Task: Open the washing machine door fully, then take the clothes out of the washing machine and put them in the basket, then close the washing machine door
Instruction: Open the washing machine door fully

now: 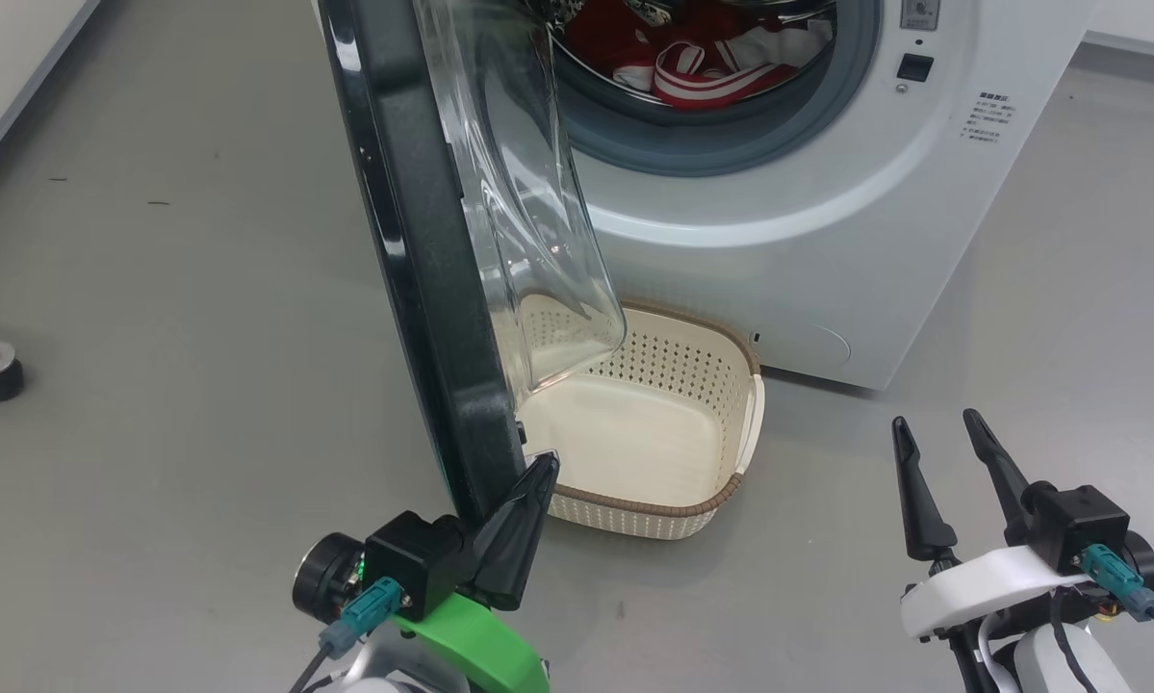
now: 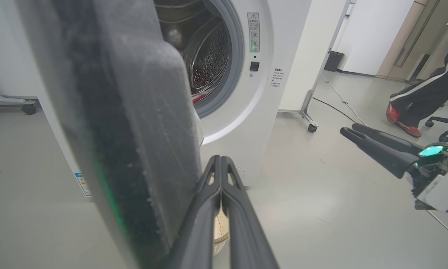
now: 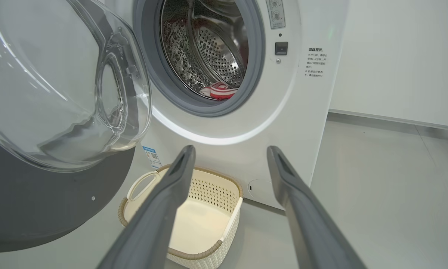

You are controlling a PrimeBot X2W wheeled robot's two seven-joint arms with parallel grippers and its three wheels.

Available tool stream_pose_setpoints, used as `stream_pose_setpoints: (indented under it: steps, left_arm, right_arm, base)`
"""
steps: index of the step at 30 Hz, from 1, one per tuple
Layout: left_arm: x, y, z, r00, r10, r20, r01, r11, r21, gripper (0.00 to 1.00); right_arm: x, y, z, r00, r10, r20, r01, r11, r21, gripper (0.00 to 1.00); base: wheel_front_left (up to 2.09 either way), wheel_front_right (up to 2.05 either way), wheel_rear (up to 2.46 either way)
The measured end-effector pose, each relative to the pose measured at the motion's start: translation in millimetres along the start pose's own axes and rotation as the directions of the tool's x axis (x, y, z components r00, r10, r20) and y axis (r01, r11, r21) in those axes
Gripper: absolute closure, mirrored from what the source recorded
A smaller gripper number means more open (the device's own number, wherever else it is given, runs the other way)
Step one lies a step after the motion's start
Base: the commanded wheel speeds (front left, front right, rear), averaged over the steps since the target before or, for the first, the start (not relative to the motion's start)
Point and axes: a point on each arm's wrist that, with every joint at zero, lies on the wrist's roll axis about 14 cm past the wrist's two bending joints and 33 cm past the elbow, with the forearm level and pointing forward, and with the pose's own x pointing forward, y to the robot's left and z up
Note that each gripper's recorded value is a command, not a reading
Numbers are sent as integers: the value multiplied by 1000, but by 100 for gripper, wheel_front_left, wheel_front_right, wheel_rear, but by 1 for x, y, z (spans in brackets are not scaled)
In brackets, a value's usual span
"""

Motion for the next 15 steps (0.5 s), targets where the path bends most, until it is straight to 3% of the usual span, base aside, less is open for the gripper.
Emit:
stream_pose_setpoints:
  steps: [15]
  left_arm:
    - [-7,30,8,992,116,44,-116,993,1,100]
  right_arm:
    - [4,7,-1,1000,22,-3,-22,1000,-2,0]
  base:
    - [0,0,0]
